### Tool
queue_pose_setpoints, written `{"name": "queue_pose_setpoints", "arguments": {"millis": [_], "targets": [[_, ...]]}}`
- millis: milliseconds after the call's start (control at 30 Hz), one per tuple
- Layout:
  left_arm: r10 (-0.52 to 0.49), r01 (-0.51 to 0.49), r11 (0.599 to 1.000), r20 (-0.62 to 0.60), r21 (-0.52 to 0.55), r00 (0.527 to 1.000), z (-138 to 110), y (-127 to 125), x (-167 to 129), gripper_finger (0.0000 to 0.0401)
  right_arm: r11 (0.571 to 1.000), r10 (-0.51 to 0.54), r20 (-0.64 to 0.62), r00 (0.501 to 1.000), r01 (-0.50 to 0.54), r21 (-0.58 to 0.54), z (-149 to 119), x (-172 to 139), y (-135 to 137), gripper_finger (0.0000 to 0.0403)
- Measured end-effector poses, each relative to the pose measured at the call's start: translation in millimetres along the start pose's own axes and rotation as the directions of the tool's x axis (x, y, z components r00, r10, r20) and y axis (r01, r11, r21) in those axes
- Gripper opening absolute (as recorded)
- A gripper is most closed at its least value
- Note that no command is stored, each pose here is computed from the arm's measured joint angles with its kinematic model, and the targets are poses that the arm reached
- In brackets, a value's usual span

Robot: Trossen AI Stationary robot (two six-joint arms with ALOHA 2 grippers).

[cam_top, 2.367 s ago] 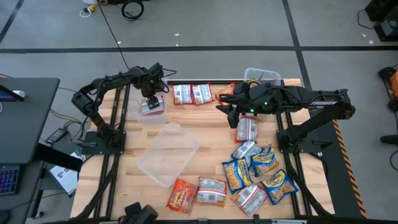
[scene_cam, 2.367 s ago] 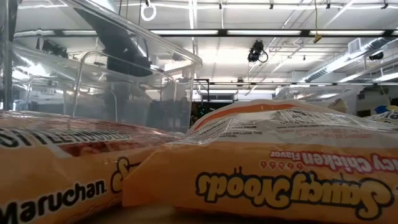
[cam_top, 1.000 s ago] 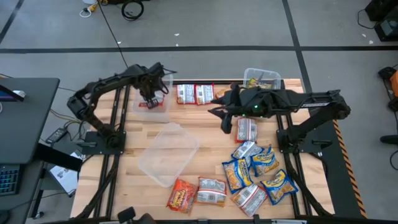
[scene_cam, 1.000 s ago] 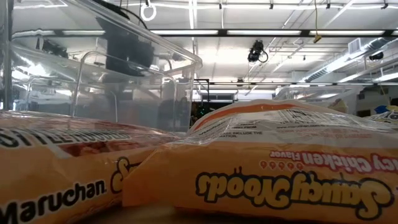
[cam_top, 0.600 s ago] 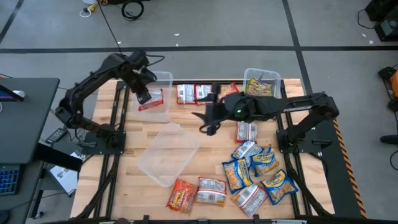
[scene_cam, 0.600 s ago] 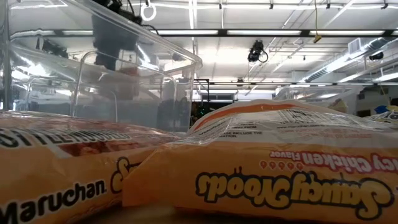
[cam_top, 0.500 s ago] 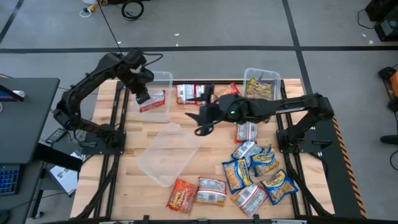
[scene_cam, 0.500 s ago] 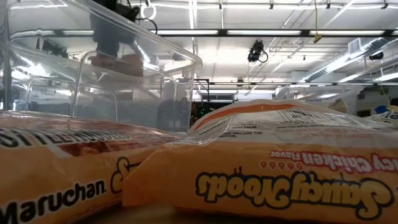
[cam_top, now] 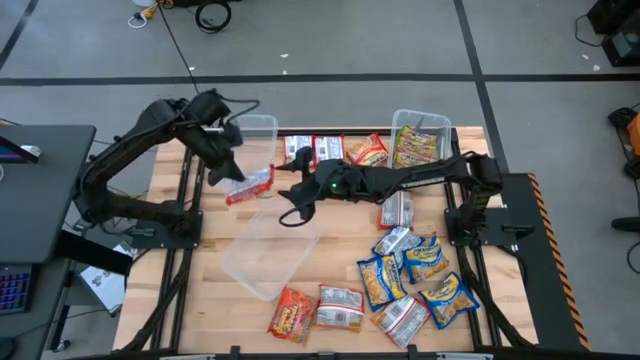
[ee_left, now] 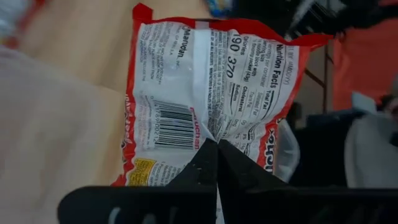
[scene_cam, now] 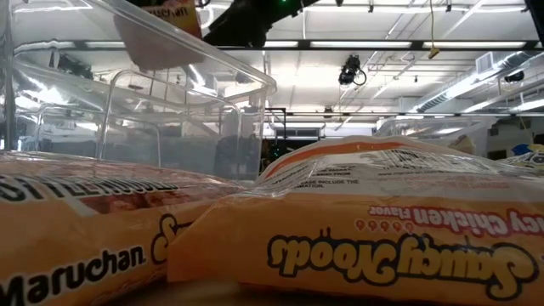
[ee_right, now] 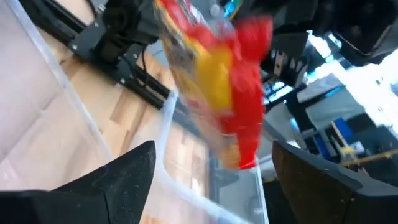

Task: Sort Maruchan noodles
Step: Adjust the orange noodle pack in the top left transparent bin

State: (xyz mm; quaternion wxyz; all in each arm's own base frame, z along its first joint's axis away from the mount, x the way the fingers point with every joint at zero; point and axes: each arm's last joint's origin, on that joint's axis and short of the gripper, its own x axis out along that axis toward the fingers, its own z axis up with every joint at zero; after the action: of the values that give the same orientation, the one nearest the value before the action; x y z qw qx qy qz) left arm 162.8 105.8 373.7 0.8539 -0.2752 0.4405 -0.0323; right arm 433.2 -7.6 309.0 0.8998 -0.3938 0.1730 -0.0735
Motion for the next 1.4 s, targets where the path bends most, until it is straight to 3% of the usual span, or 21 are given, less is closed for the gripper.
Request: {"name": "queue_pose_setpoints", "arguments": {"millis": [233, 433, 733, 867, 1033, 1200, 1400], "targets": [[-0.052, 0.052, 0.997, 0.002, 0.058, 0.999, 12, -28, 22, 0.0003, 0.995, 0.062, 0.133, 0.989, -0.051, -0.082, 5, 2, 1, 0.031], [-0.097, 0.087, 0.991, 0.097, 0.106, 0.991, 25, -46, 30, 0.0004, 0.993, 0.114, 0.164, 0.98, -0.117, 0.008, 9, 0, 7, 0.0279], [-0.017, 0.008, 0.997, 0.107, 0.082, 0.994, 25, -50, 34, 0.0006, 0.982, 0.114, 0.188, 0.976, -0.139, 0.13, 21, -5, 18, 0.0157], [-0.002, -0.005, 0.998, 0.114, 0.06, 0.993, 25, -50, 34, 0.0012, 0.97, 0.102, 0.172, 0.98, -0.136, 0.2, 22, -5, 19, 0.014], [0.009, -0.016, 0.998, 0.134, 0.054, 0.991, 27, -51, 29, 0.0063, 0.949, 0.112, 0.164, 0.98, -0.155, 0.275, 22, -5, 20, 0.0144], [-0.001, -0.02, 0.996, 0.23, 0.088, 0.973, 35, -66, -5, 0.0138, 0.917, 0.105, 0.163, 0.981, -0.159, 0.366, 22, -8, 17, 0.0153], [0.01, -0.082, 0.979, 0.358, 0.187, 0.934, 40, -95, -37, 0.0211, 0.866, 0.033, 0.164, 0.986, -0.11, 0.488, 18, -18, -12, 0.0144]]}}
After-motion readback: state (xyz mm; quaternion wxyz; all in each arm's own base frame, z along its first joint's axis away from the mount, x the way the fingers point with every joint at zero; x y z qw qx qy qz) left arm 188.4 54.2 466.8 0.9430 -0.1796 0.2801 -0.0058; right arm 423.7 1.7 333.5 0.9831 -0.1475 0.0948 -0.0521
